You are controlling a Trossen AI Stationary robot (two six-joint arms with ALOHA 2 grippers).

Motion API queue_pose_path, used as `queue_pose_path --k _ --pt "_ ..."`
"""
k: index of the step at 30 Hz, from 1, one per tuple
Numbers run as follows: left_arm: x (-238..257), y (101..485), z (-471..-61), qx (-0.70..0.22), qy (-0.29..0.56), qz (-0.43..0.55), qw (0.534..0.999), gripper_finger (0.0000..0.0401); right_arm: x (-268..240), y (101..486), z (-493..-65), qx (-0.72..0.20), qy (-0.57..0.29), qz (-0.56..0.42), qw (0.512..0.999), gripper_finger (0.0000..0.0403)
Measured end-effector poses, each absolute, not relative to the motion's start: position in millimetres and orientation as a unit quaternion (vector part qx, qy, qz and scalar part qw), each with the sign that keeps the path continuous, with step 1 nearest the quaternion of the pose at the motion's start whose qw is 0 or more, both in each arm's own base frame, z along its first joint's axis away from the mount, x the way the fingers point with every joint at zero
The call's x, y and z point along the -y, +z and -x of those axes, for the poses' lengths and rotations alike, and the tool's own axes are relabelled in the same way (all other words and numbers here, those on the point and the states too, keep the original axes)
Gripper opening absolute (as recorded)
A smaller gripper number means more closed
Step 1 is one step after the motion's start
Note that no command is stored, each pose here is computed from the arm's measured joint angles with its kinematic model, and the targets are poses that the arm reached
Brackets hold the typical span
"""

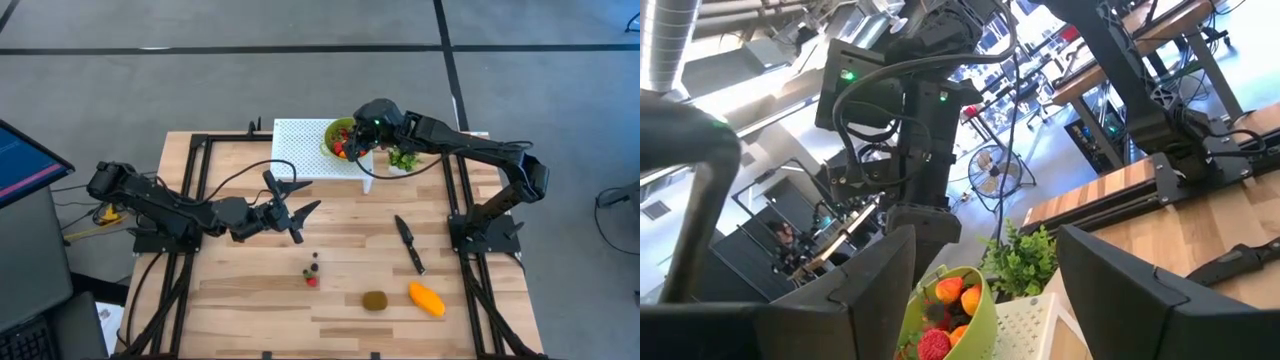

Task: Pick & Place Fruit
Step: Put the red strawberry into the green strainer bowl

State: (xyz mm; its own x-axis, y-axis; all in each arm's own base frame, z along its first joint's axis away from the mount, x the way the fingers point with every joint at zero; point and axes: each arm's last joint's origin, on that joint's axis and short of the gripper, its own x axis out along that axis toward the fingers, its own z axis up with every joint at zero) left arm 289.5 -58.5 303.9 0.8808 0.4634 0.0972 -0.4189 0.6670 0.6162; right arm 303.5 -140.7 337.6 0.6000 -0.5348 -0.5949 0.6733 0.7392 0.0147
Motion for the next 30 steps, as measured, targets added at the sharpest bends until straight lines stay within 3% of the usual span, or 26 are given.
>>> queue_pose_path --k 7,12,19,30 --pt "58 304 -289 -0.025 0.248 -0.285 0.926 0.0237 140 338 -304 -0.289 -0.341 -0.123 0.886 0.0203" --pt "58 298 -290 -0.049 0.238 -0.284 0.928 0.0237 128 340 -307 -0.279 -0.324 -0.15 0.892 0.0221" --pt "62 283 -291 -0.089 0.165 -0.265 0.946 0.0237 84 338 -320 -0.3 -0.258 -0.136 0.908 0.0207" --pt "72 254 -286 -0.191 -0.053 -0.195 0.961 0.0237 -12 327 -318 -0.377 -0.194 -0.096 0.901 0.0155"
